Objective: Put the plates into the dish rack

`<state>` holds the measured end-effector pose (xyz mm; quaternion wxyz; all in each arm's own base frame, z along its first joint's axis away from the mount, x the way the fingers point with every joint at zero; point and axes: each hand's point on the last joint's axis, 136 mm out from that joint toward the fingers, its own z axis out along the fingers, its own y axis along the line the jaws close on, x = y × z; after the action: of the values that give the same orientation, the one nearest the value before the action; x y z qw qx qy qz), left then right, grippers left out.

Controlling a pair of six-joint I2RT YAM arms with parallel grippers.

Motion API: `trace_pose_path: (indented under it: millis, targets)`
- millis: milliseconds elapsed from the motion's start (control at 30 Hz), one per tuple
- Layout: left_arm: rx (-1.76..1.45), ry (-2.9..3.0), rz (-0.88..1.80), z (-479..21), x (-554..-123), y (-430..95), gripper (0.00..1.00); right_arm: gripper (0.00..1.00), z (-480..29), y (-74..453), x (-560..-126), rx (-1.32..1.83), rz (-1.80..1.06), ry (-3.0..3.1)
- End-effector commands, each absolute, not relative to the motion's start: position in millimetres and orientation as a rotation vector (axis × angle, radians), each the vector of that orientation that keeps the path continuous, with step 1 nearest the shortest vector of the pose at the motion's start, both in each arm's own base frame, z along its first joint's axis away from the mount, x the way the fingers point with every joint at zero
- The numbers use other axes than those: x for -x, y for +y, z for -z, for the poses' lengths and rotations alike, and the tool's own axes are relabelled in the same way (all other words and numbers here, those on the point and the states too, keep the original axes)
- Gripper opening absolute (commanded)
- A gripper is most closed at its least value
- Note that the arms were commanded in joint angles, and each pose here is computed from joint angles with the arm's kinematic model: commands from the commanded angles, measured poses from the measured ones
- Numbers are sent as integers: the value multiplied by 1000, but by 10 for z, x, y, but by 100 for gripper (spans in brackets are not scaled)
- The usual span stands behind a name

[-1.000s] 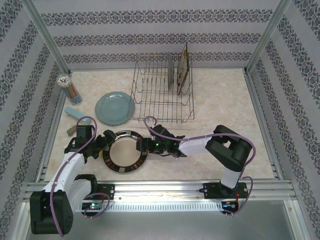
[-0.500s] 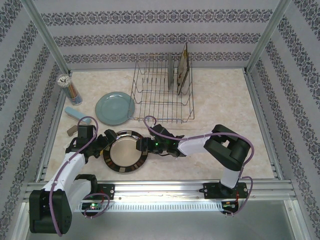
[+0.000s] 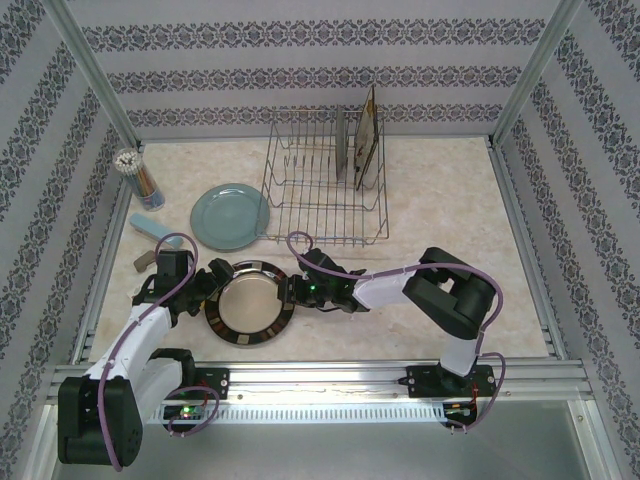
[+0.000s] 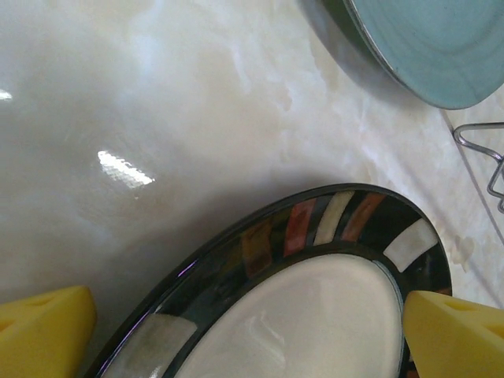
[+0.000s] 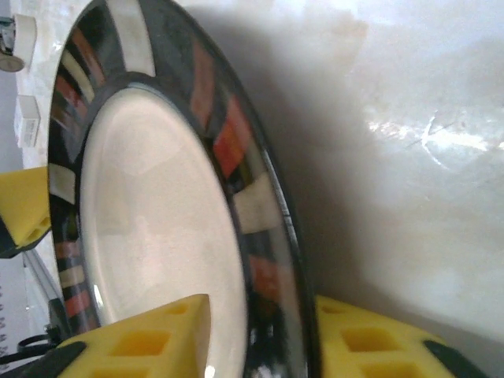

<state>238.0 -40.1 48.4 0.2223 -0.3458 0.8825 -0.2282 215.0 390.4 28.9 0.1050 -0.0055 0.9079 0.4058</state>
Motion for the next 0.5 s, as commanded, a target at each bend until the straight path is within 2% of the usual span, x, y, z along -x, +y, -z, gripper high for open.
trace_pose_path:
  millis: [0,367,467]
  targets:
    - [923,2438,713,-519,-2397,-540,100,25,-613,4199,-2159,95,-1379,2551]
    - [916,2436,695,-549,-2399,-523,100,0,-662,4135,-2166,92,-1370,2525]
    - [904,2432,683,-584,-2406,-510,100,0,-702,4101,-2172,86,-1366,2516]
